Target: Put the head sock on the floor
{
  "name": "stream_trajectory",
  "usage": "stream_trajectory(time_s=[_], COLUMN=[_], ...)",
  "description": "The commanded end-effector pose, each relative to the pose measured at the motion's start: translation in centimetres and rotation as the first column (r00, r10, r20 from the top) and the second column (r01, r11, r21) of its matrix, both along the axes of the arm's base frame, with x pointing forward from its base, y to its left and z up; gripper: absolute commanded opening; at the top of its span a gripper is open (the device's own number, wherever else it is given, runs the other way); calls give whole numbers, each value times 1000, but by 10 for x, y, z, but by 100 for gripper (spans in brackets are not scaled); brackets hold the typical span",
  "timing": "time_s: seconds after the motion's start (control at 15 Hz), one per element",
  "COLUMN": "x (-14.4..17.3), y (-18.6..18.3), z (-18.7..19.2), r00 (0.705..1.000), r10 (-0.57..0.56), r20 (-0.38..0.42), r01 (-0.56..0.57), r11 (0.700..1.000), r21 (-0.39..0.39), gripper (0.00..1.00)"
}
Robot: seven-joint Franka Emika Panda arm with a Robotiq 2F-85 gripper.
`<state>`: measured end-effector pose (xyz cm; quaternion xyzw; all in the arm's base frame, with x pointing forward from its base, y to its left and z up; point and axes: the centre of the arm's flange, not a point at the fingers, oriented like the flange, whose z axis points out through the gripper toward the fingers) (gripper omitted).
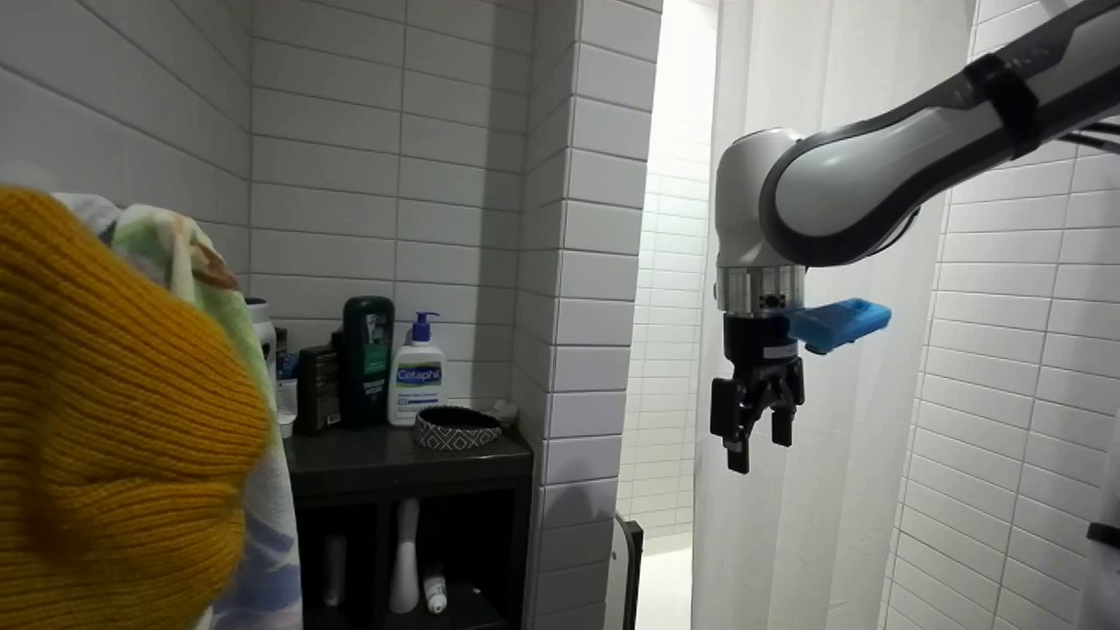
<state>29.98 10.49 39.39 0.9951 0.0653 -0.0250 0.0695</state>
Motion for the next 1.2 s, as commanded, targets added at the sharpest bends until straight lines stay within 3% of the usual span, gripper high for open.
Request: stream_trajectory(time_s=[0.0, 0.73, 1.13], x=[0, 0, -15], y=[0, 0, 33], z=[0, 0, 4], r00=[1000, 1000, 980], r10=[0, 0, 186], r20=[0, 0, 68], r01=[0, 0, -193], r11=[1000, 1000, 973], r21=[0, 0, 125], gripper=[100, 100, 100])
